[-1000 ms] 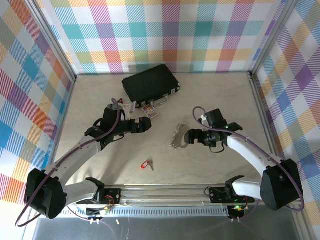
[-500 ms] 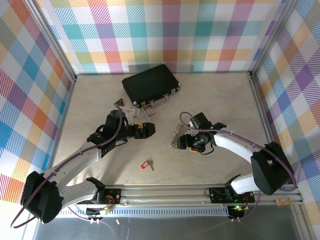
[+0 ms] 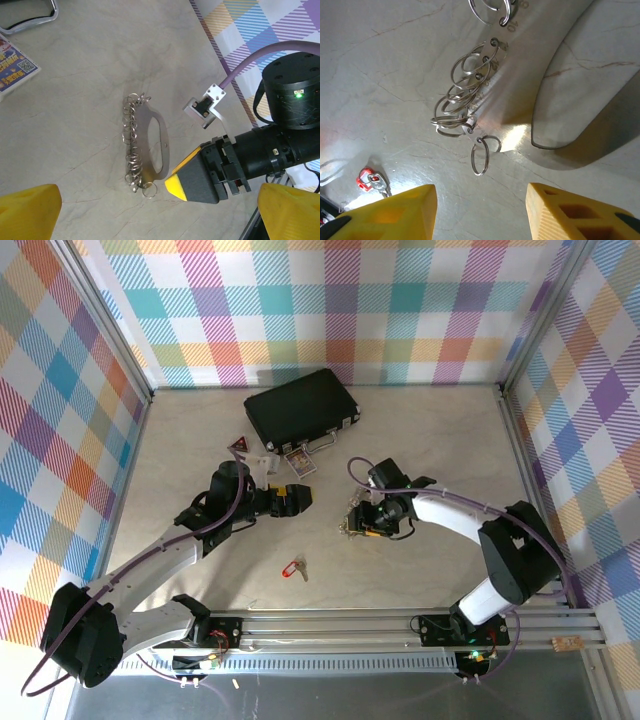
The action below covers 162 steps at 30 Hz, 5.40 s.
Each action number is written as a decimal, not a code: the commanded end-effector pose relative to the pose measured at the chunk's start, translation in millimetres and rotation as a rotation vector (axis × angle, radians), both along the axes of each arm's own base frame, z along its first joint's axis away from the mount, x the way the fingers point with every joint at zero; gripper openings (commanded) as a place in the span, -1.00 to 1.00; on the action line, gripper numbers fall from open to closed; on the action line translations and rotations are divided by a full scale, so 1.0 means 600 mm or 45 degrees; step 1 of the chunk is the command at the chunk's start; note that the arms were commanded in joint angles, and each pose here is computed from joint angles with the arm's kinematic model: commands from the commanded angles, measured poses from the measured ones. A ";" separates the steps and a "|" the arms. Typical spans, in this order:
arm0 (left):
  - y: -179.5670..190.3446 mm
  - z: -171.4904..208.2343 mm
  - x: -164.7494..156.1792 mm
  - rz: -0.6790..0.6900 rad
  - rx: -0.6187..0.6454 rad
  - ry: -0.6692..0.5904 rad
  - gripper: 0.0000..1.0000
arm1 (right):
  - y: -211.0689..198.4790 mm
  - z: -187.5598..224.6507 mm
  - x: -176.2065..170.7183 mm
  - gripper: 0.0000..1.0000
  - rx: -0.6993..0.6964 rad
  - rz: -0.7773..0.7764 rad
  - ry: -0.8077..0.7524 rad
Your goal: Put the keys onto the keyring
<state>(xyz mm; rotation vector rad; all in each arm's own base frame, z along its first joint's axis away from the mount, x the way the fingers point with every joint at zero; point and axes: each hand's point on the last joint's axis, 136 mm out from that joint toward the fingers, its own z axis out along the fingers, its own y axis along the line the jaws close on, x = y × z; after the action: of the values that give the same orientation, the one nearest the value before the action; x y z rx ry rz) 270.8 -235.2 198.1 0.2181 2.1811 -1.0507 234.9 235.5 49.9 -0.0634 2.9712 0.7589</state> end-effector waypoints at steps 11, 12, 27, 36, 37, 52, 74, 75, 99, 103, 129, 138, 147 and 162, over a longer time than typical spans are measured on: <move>-0.012 0.002 -0.008 -0.046 -0.033 -0.013 0.98 | 0.022 -0.018 0.011 -0.22 -0.033 0.045 -0.006; -0.012 0.001 -0.008 -0.046 -0.032 -0.012 0.97 | 0.023 -0.018 0.011 -0.24 -0.034 0.047 -0.007; -0.014 0.005 -0.007 -0.052 -0.042 -0.019 0.96 | 0.030 -0.032 0.005 -0.41 -0.051 0.068 0.016; -0.012 0.006 -0.010 -0.053 -0.035 -0.025 0.96 | 0.033 -0.037 0.007 -0.49 -0.062 0.077 0.016; -0.012 0.008 -0.010 -0.052 -0.037 -0.026 0.95 | 0.034 -0.037 0.008 -0.50 -0.062 0.076 0.017; -0.011 0.010 -0.009 -0.050 -0.037 -0.033 0.96 | 0.033 -0.043 0.006 -0.64 -0.065 0.081 0.026; -0.011 0.020 -0.007 -0.049 -0.026 -0.044 0.95 | 0.023 -0.014 0.001 -0.99 -0.054 0.104 -0.052; -0.011 0.022 -0.007 -0.048 -0.026 -0.048 0.95 | 0.022 -0.008 0.003 -1.00 -0.053 0.106 -0.067; -0.015 0.106 0.004 -0.064 -0.027 -0.190 0.92 | -0.075 0.143 0.027 -1.00 -0.455 0.272 -0.475; -0.014 0.119 0.005 -0.067 -0.024 -0.228 0.92 | -0.086 0.165 0.036 -1.00 -0.543 0.321 -0.535; -0.058 0.228 -0.079 -0.432 -0.234 -0.505 0.80 | 0.035 0.431 -0.044 -1.00 0.312 0.648 -1.358; -0.060 0.319 -0.155 -0.632 -0.387 -0.734 0.62 | 0.066 0.562 -0.118 -1.00 0.768 0.764 -1.510; -0.048 0.390 -0.194 -0.704 -0.462 -0.902 0.26 | 0.073 0.651 -0.156 -1.00 1.058 0.795 -1.596; -0.066 0.421 -0.207 -0.774 -0.493 -1.017 -0.13 | 0.079 0.683 -0.169 -1.00 1.219 0.806 -1.610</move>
<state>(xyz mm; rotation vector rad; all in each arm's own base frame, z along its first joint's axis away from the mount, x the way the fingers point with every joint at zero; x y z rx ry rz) 158.6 -274.9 430.5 0.9214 1.2915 -1.3871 144.5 285.2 434.6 -0.9668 1.3322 1.3469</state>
